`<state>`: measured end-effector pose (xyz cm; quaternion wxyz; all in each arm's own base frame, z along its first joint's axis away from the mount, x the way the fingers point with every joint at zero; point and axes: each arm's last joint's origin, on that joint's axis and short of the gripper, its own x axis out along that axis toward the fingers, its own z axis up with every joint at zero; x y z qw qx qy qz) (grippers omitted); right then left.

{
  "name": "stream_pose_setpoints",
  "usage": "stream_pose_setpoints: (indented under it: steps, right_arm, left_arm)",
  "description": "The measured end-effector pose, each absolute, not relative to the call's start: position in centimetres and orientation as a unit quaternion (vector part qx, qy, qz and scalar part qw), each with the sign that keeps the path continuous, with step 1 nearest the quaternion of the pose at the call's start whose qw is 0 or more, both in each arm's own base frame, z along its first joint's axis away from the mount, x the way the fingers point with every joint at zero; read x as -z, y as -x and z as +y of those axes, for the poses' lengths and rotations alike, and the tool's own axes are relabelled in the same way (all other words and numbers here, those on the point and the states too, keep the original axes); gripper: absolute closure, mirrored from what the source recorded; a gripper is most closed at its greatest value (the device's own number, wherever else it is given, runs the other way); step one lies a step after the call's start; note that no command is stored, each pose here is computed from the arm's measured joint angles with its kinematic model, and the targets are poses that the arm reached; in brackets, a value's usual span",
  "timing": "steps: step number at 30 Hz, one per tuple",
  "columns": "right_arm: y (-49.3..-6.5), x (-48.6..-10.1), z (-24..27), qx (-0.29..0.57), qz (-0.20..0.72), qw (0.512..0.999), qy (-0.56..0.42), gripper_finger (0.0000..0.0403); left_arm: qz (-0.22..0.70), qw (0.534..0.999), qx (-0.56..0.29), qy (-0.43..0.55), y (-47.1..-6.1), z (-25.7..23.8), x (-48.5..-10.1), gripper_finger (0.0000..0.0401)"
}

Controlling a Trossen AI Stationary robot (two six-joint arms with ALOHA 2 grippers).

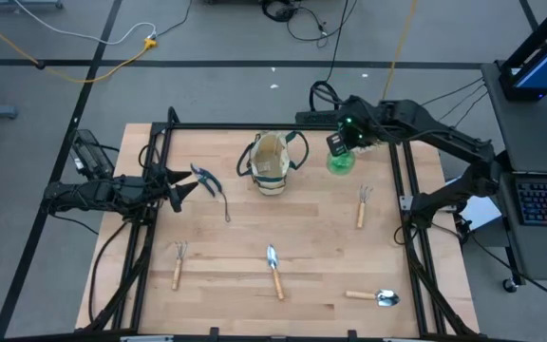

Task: Pick & Place Garden tools in Gardening bag
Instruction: Put the green spray bottle into the gardening bag

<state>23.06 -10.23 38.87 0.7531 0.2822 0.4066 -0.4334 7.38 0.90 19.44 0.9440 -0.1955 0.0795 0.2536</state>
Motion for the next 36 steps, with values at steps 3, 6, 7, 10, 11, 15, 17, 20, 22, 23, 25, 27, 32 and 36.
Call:
stream_pose_setpoints:
  steps: [3, 6, 7, 10, 11, 15, 17, 20, 22, 23, 25, 27, 32, 36]
  right_arm:
    - [-23.0, -38.8, -10.2, 0.433, 0.409, 0.753, -0.281, 0.0359]
    - [-23.0, -38.9, -10.2, 0.428, 0.414, 0.756, -0.271, 0.0359]
    - [-23.0, -38.9, -10.2, 0.42, 0.421, 0.761, -0.258, 0.0359]
    - [-23.1, -38.9, -10.0, 0.376, 0.458, 0.783, -0.191, 0.0359]
    - [-23.2, -38.8, -9.9, 0.353, 0.472, 0.791, -0.167, 0.0359]
    - [-23.4, -39.0, -9.5, 0.269, 0.498, 0.82, -0.088, 0.0359]
    - [-23.5, -39.2, -9.5, 0.231, 0.5, 0.832, -0.06, 0.0359]
    - [-23.6, -39.4, -9.3, 0.175, 0.499, 0.849, -0.022, 0.0359]
    - [-23.6, -39.5, -9.2, 0.144, 0.499, 0.855, 0.007, 0.0359]
    - [-23.7, -39.5, -9.2, 0.129, 0.499, 0.857, 0.022, 0.0359]
    - [-23.7, -39.5, -9.1, 0.102, 0.502, 0.858, 0.047, 0.0359]
    - [-23.7, -39.5, -9.1, 0.082, 0.502, 0.858, 0.067, 0.0359]
    - [-23.7, -39.5, -9.1, 0.079, 0.502, 0.858, 0.075, 0.0359]
    - [-24.3, -39.9, -9.3, 0.113, 0.466, 0.877, 0.036, 0.0359]
  left_arm:
    - [0.08, 0.944, -0.253, 0.195, -7.4, 0.9, -19.4, 0.0148]
    - [0.079, 0.944, -0.253, 0.196, -7.4, 0.9, -19.4, 0.0148]
    - [0.08, 0.944, -0.253, 0.195, -7.4, 0.9, -19.4, 0.0148]
    - [0.08, 0.944, -0.254, 0.195, -7.4, 0.9, -19.4, 0.0148]
    - [0.08, 0.944, -0.253, 0.195, -7.4, 0.9, -19.4, 0.0148]
    - [0.08, 0.944, -0.254, 0.195, -7.4, 0.9, -19.4, 0.0148]
    - [0.08, 0.944, -0.254, 0.195, -7.4, 0.9, -19.4, 0.0148]
    - [0.08, 0.944, -0.253, 0.195, -7.4, 0.9, -19.4, 0.0148]
    - [0.08, 0.944, -0.253, 0.195, -7.4, 0.9, -19.4, 0.0148]
    - [0.08, 0.944, -0.254, 0.195, -7.4, 0.9, -19.4, 0.0148]
    - [0.08, 0.944, -0.254, 0.195, -7.4, 0.9, -19.4, 0.0148]
    - [0.08, 0.944, -0.254, 0.195, -7.4, 0.9, -19.4, 0.0148]
    - [0.08, 0.944, -0.254, 0.195, -7.4, 0.9, -19.4, 0.0148]
    - [0.08, 0.944, -0.253, 0.195, -7.4, 0.9, -19.4, 0.0148]
